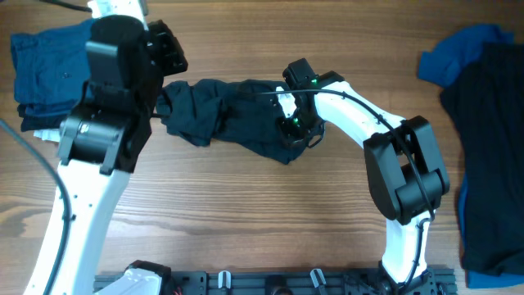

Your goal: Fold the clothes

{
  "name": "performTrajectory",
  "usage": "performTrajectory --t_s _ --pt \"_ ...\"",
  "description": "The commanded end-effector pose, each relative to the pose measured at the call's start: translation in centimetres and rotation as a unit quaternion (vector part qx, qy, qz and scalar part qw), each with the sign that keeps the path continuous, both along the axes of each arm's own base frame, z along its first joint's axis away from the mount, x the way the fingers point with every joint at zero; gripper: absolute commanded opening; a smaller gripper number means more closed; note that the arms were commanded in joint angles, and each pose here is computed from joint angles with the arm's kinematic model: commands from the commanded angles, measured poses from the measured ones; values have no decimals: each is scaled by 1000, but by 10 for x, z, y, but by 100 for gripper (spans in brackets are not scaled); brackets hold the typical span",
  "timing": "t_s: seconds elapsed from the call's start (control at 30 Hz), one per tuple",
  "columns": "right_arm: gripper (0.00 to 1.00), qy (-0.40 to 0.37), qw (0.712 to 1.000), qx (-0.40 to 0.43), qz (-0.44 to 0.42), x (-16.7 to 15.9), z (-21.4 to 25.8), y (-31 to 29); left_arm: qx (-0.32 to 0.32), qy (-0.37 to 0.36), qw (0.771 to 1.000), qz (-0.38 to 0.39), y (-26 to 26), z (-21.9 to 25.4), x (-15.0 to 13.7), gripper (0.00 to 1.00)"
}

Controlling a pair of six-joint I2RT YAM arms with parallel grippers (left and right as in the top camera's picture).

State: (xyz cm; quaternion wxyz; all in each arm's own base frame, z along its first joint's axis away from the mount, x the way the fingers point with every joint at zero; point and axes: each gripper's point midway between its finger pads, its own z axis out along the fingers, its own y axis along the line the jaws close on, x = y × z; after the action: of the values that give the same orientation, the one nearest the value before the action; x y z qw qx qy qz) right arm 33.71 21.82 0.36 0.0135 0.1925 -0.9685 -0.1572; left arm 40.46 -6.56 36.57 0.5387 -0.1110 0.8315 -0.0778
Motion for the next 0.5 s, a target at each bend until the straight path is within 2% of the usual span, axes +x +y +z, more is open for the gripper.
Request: performTrajectory --t_s 0.0,0.03,0.2,0.3,0.4,0.47 --pt "27 -10 1000 -1 1 7 3 1 17 28 999 11 5 -19 12 12" --pt "33 -10 1000 -1 1 7 3 1 19 35 999 11 4 -24 13 12" --pt "32 -4 1000 -4 1 5 -1 0 21 42 999 15 5 -28 13 11" --pt "27 3 1000 -7 1 3 -4 -1 25 43 999 22 8 -29 13 11" --pt "9 1 1000 -14 -3 4 -5 -3 25 43 999 22 8 -29 13 11" --pt "7 1 1000 -14 -3 4 -5 -3 15 48 998 32 12 -31 13 11"
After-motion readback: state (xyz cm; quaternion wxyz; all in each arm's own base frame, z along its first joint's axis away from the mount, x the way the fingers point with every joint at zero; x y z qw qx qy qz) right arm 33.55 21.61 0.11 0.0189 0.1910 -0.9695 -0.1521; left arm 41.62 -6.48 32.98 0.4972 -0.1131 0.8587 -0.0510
